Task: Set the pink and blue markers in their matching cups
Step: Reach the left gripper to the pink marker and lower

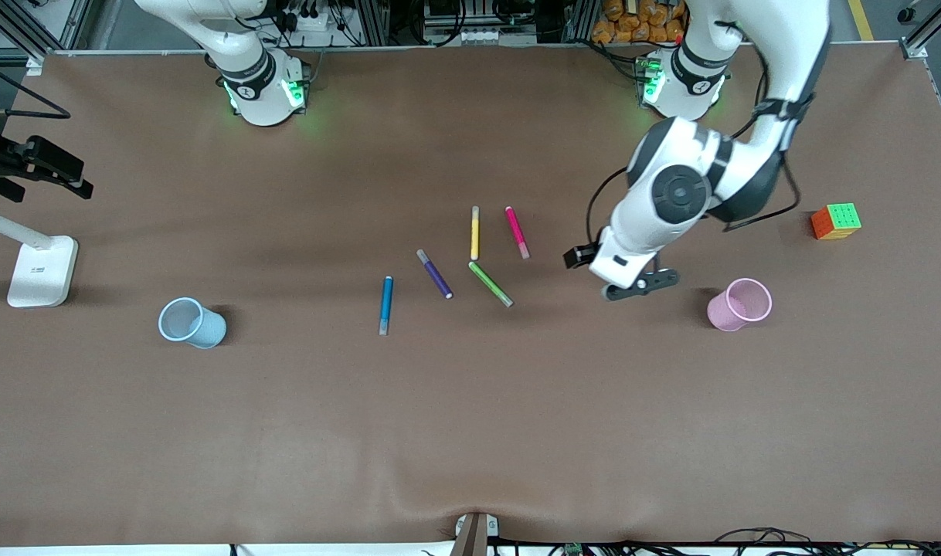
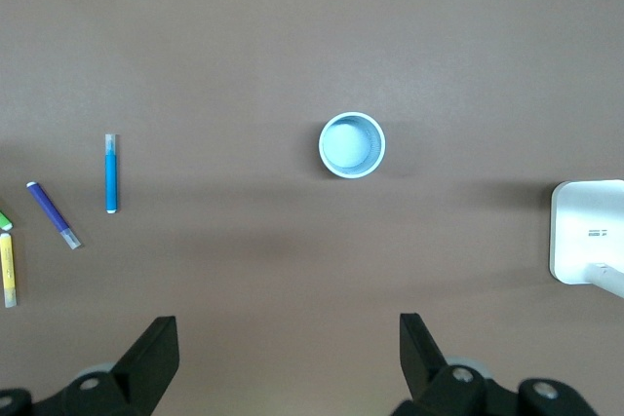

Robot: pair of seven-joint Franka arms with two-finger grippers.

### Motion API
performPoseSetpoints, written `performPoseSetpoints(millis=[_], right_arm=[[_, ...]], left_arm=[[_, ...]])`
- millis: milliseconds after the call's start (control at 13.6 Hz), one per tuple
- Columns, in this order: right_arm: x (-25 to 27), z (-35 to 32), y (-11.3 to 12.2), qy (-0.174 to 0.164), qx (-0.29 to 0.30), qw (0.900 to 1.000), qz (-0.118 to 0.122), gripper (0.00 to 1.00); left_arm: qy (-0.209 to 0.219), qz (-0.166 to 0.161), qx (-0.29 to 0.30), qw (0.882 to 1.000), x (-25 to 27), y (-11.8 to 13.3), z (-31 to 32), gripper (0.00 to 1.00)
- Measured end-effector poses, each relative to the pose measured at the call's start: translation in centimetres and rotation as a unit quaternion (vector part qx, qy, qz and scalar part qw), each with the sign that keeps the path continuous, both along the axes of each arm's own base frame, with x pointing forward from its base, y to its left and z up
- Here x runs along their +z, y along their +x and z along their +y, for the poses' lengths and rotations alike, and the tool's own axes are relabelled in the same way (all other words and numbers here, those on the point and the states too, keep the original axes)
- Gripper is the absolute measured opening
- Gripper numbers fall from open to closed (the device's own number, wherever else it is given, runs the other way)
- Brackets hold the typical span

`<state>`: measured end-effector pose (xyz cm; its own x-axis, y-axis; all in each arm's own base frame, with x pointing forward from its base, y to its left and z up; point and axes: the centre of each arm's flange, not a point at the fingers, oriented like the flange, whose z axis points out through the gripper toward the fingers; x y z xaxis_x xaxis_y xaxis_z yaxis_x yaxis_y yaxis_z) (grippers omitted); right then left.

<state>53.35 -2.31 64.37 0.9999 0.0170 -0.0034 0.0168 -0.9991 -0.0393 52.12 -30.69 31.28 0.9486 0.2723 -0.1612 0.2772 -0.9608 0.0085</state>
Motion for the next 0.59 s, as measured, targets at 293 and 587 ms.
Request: performPoseSetpoints(millis=[293, 587], right_arm=[[0.0, -0.3, 0.0, 0.000, -0.003, 1.000, 0.000, 1.00], [0.0, -0.5, 0.0, 0.000, -0.005, 1.000, 0.001, 1.00]], left_arm=[[0.011, 0.009, 0.039, 0.999, -4.4, -3.3, -5.5, 1.00], [0.044, -0.005, 0.055, 0.998, -8.1, -6.4, -9.1, 1.00]])
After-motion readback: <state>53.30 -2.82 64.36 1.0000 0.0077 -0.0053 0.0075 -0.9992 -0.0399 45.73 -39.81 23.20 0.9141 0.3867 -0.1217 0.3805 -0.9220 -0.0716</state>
